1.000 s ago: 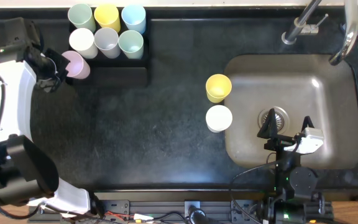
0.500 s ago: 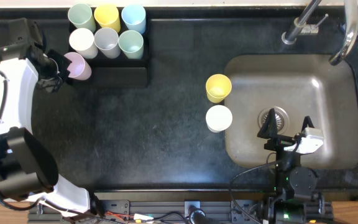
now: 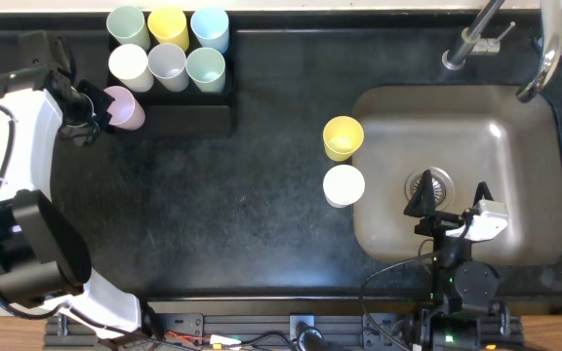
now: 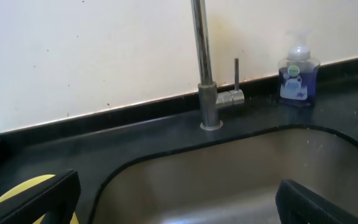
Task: Store Cups
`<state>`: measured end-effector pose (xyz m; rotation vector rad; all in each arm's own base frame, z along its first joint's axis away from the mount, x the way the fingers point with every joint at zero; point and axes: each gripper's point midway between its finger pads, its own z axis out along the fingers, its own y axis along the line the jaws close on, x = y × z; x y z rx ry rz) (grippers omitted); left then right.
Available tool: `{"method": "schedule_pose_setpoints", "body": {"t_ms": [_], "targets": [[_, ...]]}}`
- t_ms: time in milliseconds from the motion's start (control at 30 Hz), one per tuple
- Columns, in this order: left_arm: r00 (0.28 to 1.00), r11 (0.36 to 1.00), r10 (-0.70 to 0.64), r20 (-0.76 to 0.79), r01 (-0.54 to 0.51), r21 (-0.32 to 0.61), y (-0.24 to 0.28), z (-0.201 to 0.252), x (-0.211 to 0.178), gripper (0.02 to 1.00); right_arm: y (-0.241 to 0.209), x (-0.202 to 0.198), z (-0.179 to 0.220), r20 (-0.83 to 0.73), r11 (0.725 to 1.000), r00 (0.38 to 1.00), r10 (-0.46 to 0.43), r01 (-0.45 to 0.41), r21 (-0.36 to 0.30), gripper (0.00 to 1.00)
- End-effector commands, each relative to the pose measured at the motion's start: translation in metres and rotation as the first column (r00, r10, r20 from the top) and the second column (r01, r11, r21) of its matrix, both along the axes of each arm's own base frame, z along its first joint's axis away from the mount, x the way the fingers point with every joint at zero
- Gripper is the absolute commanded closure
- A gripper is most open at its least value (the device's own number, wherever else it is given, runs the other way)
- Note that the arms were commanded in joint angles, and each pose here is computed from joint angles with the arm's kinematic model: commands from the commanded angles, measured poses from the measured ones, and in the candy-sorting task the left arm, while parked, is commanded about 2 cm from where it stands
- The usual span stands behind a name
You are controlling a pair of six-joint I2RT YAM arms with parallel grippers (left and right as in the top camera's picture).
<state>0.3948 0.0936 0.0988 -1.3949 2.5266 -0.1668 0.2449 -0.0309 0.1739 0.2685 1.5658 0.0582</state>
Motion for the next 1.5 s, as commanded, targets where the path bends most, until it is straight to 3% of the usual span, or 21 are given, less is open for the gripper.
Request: {"method": "schedule_pose_setpoints", "body": {"t_ms": [33,267,533,600,667,867,1033,1133,1267,1500], "targets": [[1.000,1.000,0.010,-0.022,-0.010,0.002,0.003,-0.008,-0.001,0.018,0.002,0.001,-0.003,0.000,1.000,1.000,0.012,-0.012,0.005,0.005],[1.000,1.000,0.007,0.004,-0.007,0.005,0.002,0.004,-0.002,0.018,0.002,0.001,-0.003,0.000,1.000,1.000,0.012,-0.012,0.005,0.003],[0.987,0.999,-0.017,0.160,0.011,0.043,-0.008,0.074,-0.012,0.018,0.002,0.001,-0.003,0.000,1.000,1.000,0.012,-0.012,0.005,0.005],[0.977,0.998,-0.058,0.205,0.049,0.049,-0.024,0.095,-0.016,0.018,0.002,0.001,-0.003,0.000,1.000,1.000,0.012,-0.012,0.005,0.005],[0.951,0.983,-0.179,0.252,0.163,0.081,-0.051,0.114,-0.015,0.018,0.002,0.001,-0.003,0.000,1.000,1.000,0.012,-0.012,0.005,0.003],[0.778,0.822,-0.568,0.268,0.522,0.227,-0.182,0.138,-0.009,0.018,0.002,0.001,-0.003,0.000,1.000,1.000,0.012,-0.012,0.005,0.003],[0.614,0.663,-0.747,0.257,0.716,0.217,-0.310,0.109,-0.026,0.018,0.002,0.001,-0.003,0.000,1.000,1.000,0.012,-0.012,0.005,0.003],[0.531,0.583,-0.806,0.260,0.788,0.199,-0.373,0.088,-0.040,0.018,0.002,0.001,-0.003,0.000,1.000,1.000,0.012,-0.012,0.005,0.005],[0.461,0.508,-0.853,0.246,0.842,0.184,-0.418,0.072,-0.051,0.018,0.002,0.001,-0.003,0.000,1.000,1.000,0.012,-0.012,0.005,0.003],[0.442,0.473,-0.871,0.213,0.871,0.130,-0.437,0.048,-0.054,0.018,0.002,0.001,-0.003,0.000,1.000,1.000,0.012,-0.012,0.005,0.003]]}}
